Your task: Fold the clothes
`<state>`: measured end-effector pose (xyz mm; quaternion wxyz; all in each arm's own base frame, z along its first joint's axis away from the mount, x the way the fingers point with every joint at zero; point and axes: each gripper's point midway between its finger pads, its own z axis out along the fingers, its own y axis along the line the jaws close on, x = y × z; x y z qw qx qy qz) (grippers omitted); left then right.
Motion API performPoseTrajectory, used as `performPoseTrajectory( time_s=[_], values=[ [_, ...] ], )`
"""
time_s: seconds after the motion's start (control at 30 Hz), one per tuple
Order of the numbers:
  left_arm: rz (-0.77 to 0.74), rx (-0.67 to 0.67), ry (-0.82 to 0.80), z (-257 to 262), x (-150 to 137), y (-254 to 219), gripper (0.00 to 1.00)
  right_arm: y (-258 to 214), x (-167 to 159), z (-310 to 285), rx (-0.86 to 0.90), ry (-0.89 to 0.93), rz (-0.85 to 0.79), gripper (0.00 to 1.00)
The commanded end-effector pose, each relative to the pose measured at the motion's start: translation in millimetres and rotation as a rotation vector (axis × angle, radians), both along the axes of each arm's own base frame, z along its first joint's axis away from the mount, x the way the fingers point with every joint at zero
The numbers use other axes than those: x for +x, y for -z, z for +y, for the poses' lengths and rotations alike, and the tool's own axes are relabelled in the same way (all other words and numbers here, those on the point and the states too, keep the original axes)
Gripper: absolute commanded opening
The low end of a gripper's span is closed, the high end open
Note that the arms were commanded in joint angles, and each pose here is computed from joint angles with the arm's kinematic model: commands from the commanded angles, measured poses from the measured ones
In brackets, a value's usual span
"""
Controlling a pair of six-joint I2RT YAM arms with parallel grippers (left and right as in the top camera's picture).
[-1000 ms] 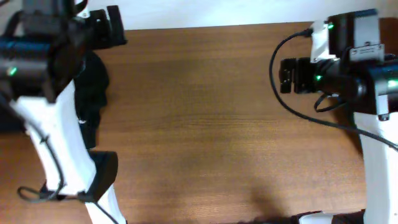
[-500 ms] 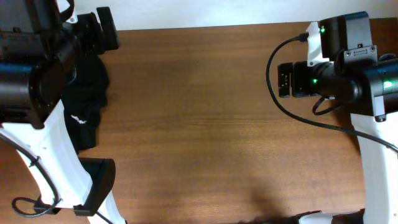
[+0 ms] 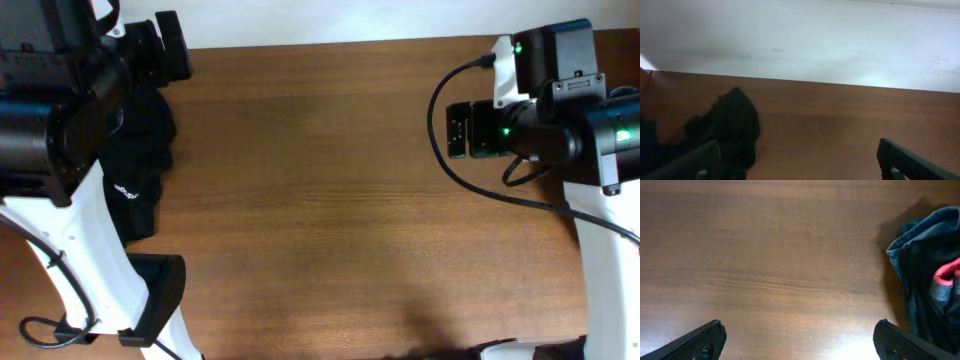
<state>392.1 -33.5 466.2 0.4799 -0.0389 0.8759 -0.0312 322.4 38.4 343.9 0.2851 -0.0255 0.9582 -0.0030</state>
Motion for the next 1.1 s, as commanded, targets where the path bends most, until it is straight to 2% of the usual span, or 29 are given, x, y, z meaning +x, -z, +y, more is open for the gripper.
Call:
performPoseTrajectory(
  time_s=[0.0, 0.13, 0.23, 0.47, 0.67, 1.07],
  values=[
    [0.010, 0.001, 0.000, 1, 3, 3, 0.99, -16, -13, 0, 0.015, 0.003, -0.049, 0.99],
    [0.010, 0.001, 0.000, 1, 3, 3, 0.99, -41, -20, -13, 0.006, 0.031, -0.184, 0.99],
    [0.010, 0.001, 0.000, 1, 3, 3, 0.99, -62, -12, -25, 0.033, 0.073, -0.370, 0.99],
    [0.010, 0.001, 0.000, 1, 3, 3, 0.99, -66, -2, -33, 0.111, 0.072, -0.737, 0.99],
    [0.010, 0.001, 0.011, -4, 2, 3, 0.99, -26, -14, -32, 0.140, 0.034, -0.918, 0.99],
    [0.010, 0.001, 0.007, -2, 3, 3, 0.99, 89, -66, -30, 0.152, 0.008, -0.998, 0.99]
  ],
)
